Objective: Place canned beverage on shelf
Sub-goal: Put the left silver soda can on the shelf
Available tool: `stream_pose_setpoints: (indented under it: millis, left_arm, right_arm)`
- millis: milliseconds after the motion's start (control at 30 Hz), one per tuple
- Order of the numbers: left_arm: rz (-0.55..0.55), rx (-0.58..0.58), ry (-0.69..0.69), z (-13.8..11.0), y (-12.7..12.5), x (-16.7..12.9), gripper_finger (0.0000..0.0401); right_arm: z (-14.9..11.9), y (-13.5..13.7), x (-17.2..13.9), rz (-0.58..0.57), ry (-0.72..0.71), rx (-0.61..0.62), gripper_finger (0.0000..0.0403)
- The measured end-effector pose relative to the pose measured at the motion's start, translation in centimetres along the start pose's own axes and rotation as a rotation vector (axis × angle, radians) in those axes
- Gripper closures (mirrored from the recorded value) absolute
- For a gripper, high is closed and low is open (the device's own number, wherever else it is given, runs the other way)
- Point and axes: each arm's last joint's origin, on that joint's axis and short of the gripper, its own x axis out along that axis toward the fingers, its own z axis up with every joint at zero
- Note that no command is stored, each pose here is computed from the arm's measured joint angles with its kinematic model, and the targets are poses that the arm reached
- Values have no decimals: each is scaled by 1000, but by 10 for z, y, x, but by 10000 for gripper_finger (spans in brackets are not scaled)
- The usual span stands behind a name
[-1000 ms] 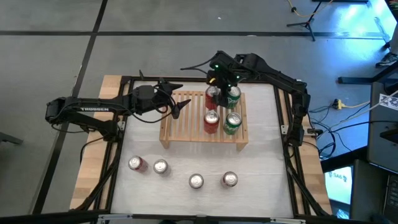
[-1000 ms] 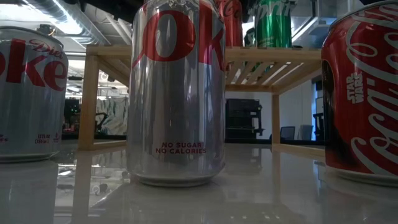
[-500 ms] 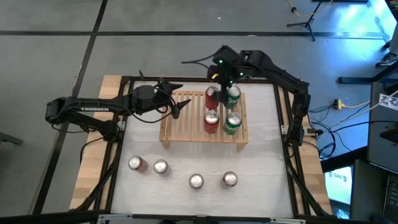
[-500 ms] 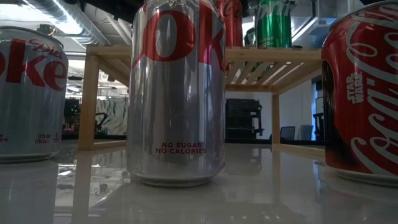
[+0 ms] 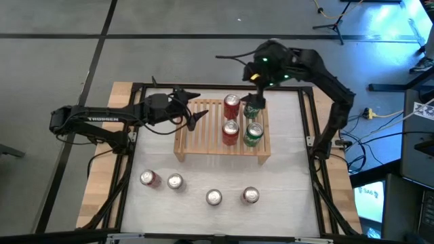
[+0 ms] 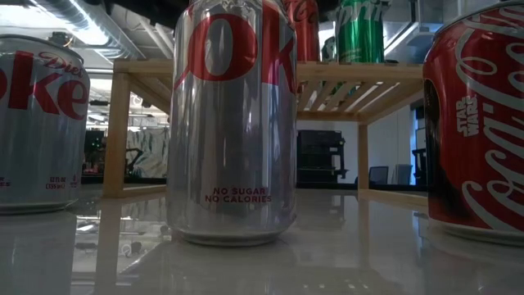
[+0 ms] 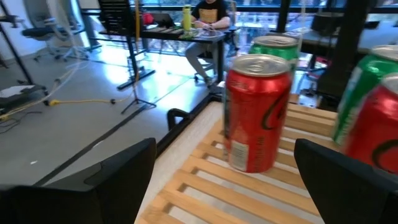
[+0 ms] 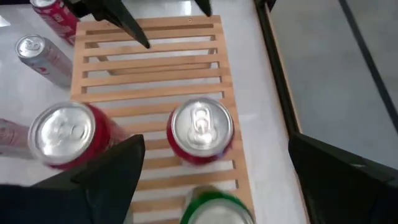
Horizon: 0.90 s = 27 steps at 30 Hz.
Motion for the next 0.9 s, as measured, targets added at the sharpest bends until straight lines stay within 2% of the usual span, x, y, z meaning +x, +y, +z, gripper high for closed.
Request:
stream_pose_setpoints:
  millis: [133,333,533,733,900]
  left_arm:
    - [-39,14,-1,0,-9,-3,28]
    - [-115,10,-39,6,-26,-19,28]
    - [-162,-30,-71,11,-49,-41,28]
    - [-172,-55,5,-1,-75,-58,28]
    - [-226,-82,32,-7,-95,-77,28]
  right_arm:
    - [-5,4,-19,-3,-26,-2,10]
    - [-13,14,-34,13,7,7,10]
    - [-15,41,-48,56,-7,-62,10]
    - [-21,63,-62,-8,-3,-87,10]
    - [-37,79,-65,-8,-18,-85,10]
